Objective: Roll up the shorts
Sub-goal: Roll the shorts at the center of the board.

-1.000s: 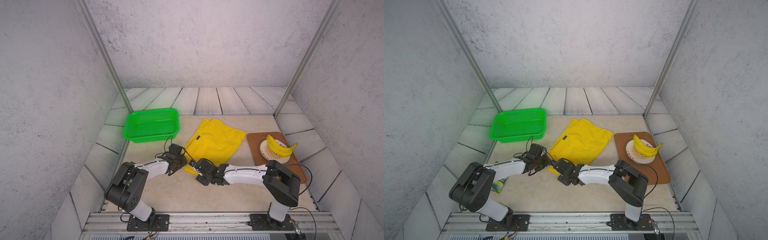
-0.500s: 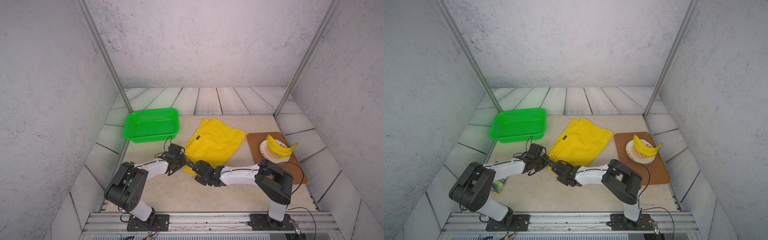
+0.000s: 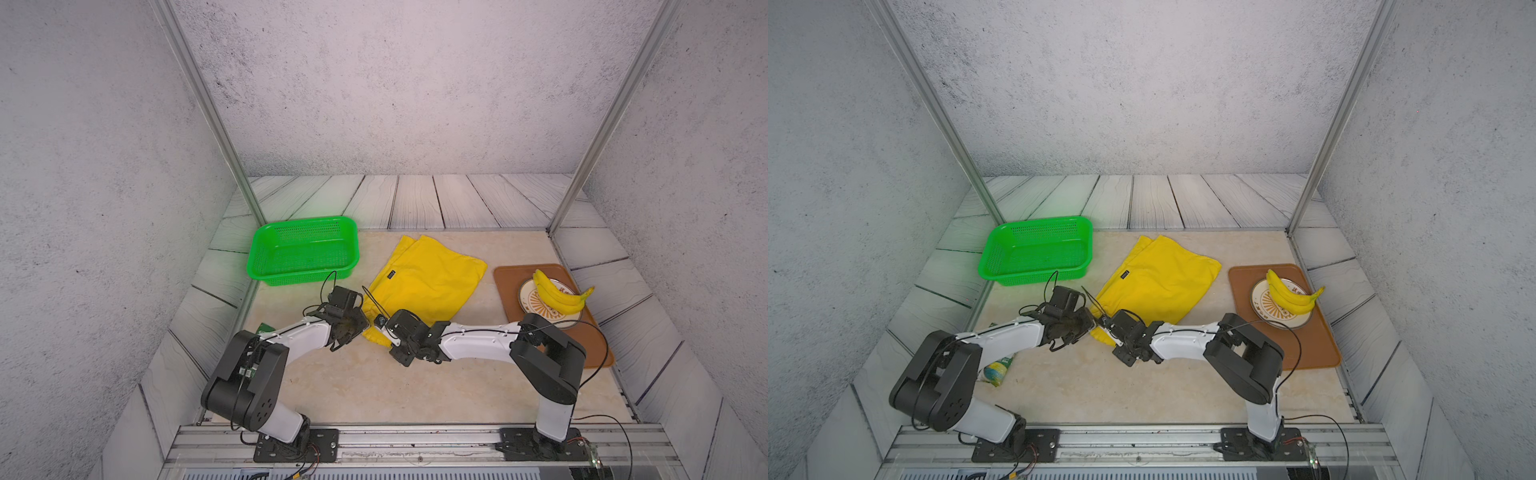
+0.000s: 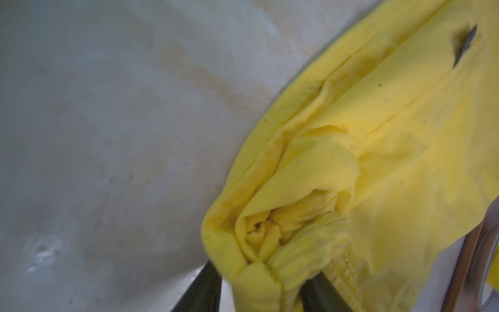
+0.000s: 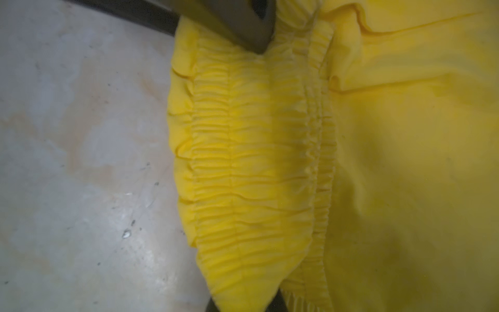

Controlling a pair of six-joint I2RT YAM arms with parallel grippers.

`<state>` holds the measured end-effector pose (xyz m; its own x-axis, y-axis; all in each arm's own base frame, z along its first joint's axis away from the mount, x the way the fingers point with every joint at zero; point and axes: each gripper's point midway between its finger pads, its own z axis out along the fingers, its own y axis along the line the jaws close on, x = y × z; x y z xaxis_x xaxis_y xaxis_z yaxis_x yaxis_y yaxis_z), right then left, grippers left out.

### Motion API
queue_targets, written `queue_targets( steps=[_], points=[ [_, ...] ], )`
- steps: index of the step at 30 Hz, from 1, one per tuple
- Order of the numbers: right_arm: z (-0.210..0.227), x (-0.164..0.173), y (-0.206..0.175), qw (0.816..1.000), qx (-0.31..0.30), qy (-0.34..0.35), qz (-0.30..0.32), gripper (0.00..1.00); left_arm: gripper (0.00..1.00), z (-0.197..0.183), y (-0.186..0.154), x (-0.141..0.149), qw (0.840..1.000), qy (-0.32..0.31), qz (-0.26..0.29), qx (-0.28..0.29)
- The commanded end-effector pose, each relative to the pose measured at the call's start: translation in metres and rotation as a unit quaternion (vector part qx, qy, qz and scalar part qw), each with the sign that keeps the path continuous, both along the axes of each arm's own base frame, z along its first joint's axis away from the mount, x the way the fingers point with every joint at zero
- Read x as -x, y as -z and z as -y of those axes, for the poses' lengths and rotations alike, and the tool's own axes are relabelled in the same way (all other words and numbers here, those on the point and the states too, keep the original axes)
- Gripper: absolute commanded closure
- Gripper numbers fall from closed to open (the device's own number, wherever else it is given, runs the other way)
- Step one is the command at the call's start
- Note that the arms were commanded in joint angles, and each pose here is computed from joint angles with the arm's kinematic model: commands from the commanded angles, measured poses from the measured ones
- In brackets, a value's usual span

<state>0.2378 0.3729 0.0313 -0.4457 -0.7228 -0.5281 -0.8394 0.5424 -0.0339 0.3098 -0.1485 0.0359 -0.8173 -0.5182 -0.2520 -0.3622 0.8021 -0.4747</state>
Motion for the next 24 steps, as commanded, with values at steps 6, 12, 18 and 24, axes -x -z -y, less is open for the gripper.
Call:
queue_targets(
  steps=[6, 12, 18, 24],
  points=[
    [-0.007, 0.047, -0.007, 0.965, -0.116, -0.004, -0.237, 1.0, 0.3, -0.032, -0.039, 0.012, 0.999, -0.03, 0.018, -0.039],
    [-0.011, 0.035, -0.034, 0.922, -0.218, 0.021, -0.32, 1.0, 0.3, -0.047, -0.058, 0.025, 0.997, -0.031, 0.048, -0.058],
    [-0.009, 0.017, -0.043, 0.873, -0.3, 0.053, -0.381, 1.0, 0.31, -0.048, -0.05, 0.042, 0.997, -0.024, 0.059, -0.04],
    [0.003, -0.003, -0.035, 0.827, -0.352, 0.104, -0.425, 1.0, 0.33, -0.044, -0.032, 0.049, 0.998, -0.019, 0.049, -0.024]
  ],
)
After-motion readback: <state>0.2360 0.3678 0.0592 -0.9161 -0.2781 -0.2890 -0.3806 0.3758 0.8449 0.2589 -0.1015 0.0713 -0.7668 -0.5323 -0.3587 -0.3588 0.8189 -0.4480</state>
